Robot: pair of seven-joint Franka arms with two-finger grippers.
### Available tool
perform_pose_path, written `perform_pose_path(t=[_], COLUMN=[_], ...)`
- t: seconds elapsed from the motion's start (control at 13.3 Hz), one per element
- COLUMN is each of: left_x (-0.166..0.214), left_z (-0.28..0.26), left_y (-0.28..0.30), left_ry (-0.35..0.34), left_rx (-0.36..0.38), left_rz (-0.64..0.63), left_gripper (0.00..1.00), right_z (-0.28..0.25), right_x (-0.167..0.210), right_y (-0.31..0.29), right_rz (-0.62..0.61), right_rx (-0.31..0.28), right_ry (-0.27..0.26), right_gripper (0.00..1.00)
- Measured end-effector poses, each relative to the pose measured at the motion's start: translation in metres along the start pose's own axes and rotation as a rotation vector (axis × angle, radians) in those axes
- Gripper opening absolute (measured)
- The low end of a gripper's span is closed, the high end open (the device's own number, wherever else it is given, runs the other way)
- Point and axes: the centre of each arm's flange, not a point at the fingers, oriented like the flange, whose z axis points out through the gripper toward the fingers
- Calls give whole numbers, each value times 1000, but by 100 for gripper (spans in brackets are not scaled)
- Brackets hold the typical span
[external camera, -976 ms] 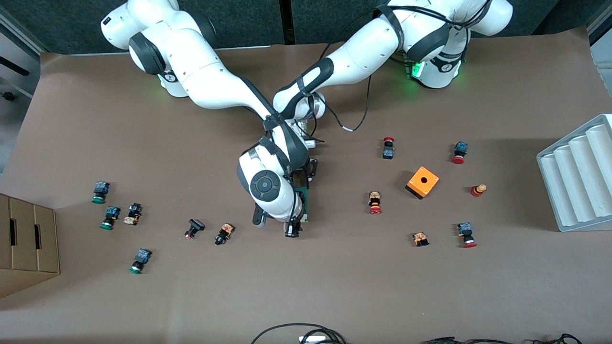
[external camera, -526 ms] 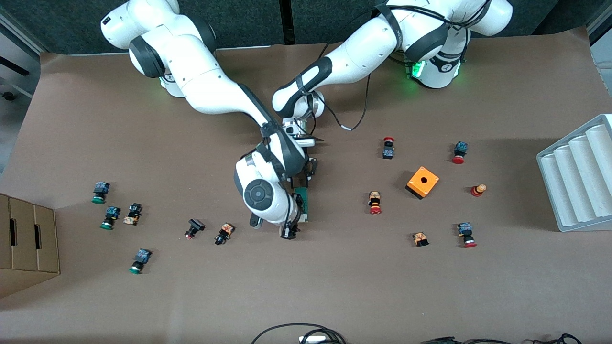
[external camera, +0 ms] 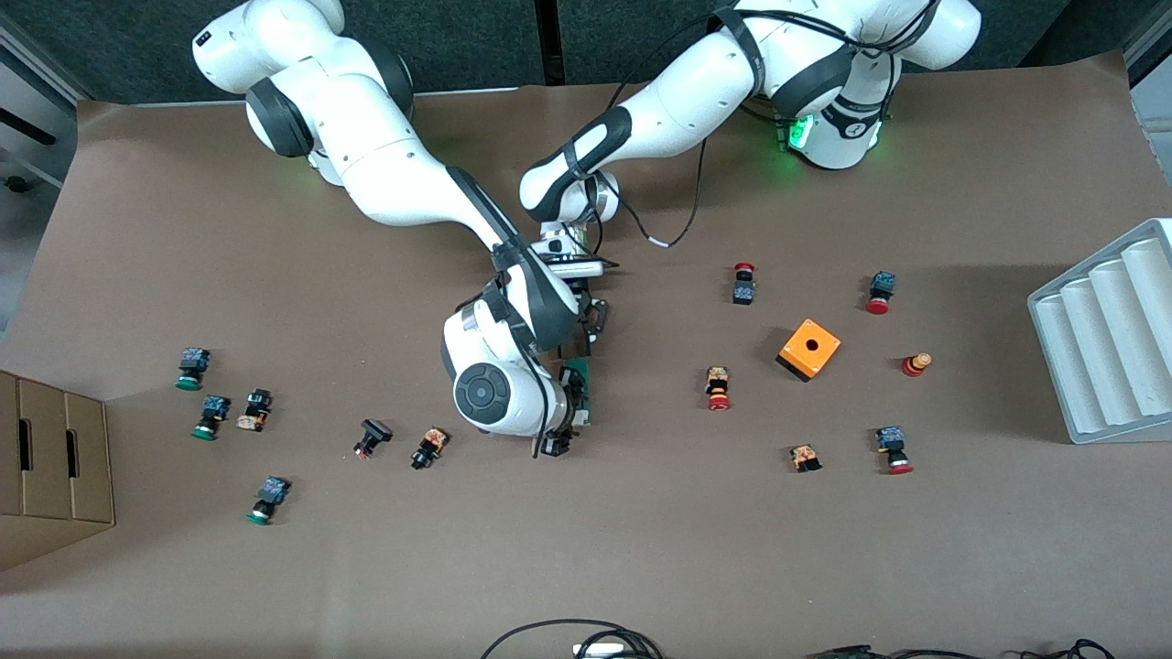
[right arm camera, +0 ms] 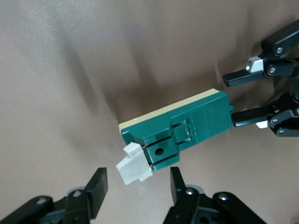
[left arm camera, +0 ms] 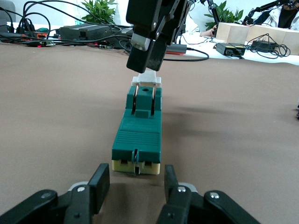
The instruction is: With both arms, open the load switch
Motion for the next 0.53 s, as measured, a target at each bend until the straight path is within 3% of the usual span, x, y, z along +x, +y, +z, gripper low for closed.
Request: perform_pose_path(t=[0.53], left_x=[-3], left_z=[0], left_y=[-1], left_ry=[16], left_rx=[-2], left_rz=[11], left_gripper=[55], right_z=[7], right_x=[1], right_y=[-1], right_rz=[2], right_rx=[-3], right_ry=[4], right_gripper=[63])
